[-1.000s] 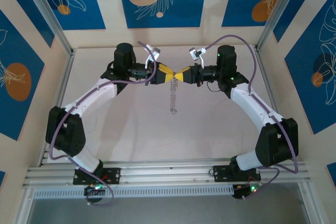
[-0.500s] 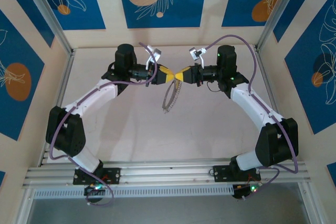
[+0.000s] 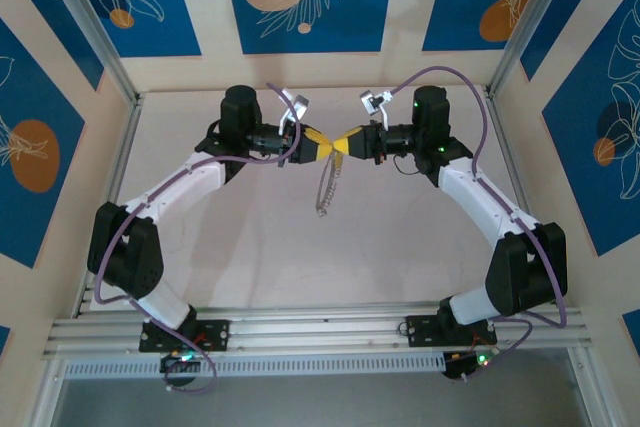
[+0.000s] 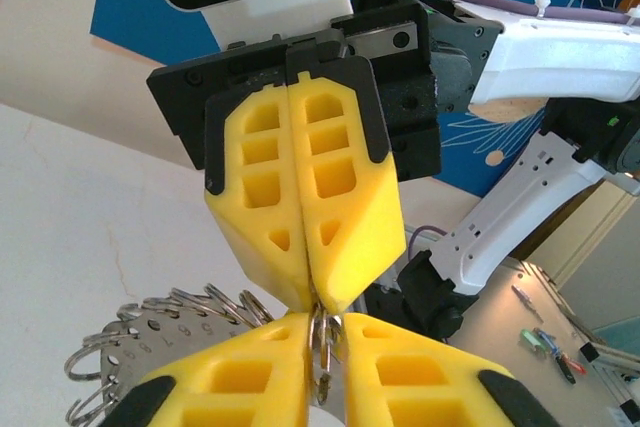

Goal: Put the keys on the keyring

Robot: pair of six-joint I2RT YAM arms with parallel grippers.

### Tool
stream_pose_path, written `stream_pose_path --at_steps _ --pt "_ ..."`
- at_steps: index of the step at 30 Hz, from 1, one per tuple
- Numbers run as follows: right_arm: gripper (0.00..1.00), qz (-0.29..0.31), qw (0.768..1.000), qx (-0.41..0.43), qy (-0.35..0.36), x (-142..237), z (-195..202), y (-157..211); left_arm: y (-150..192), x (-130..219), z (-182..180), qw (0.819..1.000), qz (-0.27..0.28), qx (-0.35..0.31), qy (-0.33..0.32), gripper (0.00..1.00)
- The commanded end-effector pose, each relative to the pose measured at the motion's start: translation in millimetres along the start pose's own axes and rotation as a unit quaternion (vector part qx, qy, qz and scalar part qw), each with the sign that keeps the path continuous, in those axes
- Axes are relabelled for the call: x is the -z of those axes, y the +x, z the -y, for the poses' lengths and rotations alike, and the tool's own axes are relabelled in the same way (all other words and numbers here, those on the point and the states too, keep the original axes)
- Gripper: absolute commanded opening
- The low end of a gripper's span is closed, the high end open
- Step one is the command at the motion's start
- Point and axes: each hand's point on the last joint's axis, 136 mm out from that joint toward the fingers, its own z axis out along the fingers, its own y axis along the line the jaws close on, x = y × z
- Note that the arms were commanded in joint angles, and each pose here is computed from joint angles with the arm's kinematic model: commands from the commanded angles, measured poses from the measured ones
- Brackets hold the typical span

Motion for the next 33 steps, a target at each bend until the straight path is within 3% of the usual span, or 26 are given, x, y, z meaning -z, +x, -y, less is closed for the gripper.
stream_pose_path --at_steps 1,3,9,10,13,17,25,33 --pt "0.00 0.006 1.000 0.018 -0.004 0 -3 -12 8 -4 8 1.000 -0.011 -0.010 0.026 0.06" --pt "0.00 0.006 1.000 0.016 -0.005 -1 -2 -13 9 -4 8 1.000 -0.012 -0.011 0.024 0.00" --pt "0.00 0.013 1.000 0.007 0.007 2 3 -17 10 -3 4 1.000 -0.008 -0.017 0.008 0.00" --pt "0.03 0.016 1.000 0.003 0.008 4 4 -18 9 -3 2 1.000 -0.005 -0.021 0.001 0.00" --pt "0.26 0.038 0.999 0.000 0.019 18 1 -24 2 0 -2 0.999 0.011 -0.033 -0.026 0.00" --pt "0.37 0.059 0.998 0.000 0.038 34 -9 -24 -11 3 3 0.997 0.039 -0.049 -0.036 0.00" --pt "0.46 0.130 0.984 -0.031 0.117 46 -8 2 -32 9 20 0.993 0.097 -0.060 -0.026 0.00" --pt "0.49 0.155 0.982 -0.018 0.107 34 -18 3 -41 12 32 0.991 0.121 -0.056 -0.004 0.00"
